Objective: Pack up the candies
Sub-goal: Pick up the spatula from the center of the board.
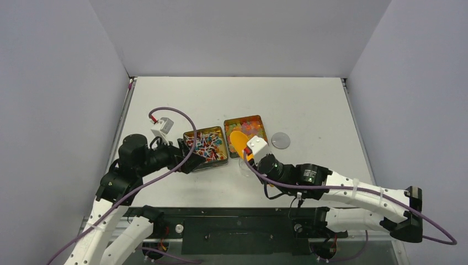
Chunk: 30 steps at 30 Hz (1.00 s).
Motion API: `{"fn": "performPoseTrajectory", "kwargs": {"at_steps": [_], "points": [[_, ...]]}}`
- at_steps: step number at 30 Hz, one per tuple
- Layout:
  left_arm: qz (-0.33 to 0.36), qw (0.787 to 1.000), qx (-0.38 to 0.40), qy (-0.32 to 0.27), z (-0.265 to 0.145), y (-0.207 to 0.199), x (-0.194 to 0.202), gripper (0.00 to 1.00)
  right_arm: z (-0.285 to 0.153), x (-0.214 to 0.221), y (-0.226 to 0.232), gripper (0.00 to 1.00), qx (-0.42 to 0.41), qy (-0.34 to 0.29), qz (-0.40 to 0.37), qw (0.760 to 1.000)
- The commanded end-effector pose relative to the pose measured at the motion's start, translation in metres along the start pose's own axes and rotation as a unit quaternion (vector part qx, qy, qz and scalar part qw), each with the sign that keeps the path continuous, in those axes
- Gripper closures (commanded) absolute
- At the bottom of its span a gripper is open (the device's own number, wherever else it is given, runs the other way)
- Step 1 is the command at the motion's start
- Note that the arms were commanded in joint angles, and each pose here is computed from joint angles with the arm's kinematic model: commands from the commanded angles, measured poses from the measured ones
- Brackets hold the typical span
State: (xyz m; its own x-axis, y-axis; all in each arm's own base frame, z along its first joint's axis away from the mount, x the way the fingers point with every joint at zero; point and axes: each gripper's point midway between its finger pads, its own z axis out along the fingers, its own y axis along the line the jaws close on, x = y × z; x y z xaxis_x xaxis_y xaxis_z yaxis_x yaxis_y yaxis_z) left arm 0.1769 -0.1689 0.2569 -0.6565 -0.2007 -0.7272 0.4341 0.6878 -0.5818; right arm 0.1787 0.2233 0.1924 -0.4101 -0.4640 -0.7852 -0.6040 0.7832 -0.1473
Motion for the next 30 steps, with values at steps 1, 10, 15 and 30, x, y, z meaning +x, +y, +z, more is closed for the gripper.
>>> {"fn": "performPoseTrajectory", "kwargs": {"at_steps": [1, 10, 15, 30], "points": [[-0.010, 0.998, 0.057, 0.022, -0.019, -0.036, -0.004, 0.04, -0.015, -0.009, 0.009, 1.00, 0.026, -0.019, -0.072, 0.997], [-0.030, 0.994, 0.088, 0.056, -0.028, -0.047, 0.011, 0.02, -0.031, -0.013, 0.058, 1.00, 0.011, -0.048, -0.194, 0.980], [-0.035, 0.992, 0.098, 0.075, -0.027, -0.047, 0.022, 0.07, -0.040, -0.023, 0.082, 1.00, -0.023, -0.066, -0.223, 0.972], [-0.035, 0.990, 0.088, 0.109, -0.014, -0.033, 0.035, 0.26, -0.049, -0.035, 0.108, 1.00, -0.058, -0.072, -0.272, 0.958]]}}
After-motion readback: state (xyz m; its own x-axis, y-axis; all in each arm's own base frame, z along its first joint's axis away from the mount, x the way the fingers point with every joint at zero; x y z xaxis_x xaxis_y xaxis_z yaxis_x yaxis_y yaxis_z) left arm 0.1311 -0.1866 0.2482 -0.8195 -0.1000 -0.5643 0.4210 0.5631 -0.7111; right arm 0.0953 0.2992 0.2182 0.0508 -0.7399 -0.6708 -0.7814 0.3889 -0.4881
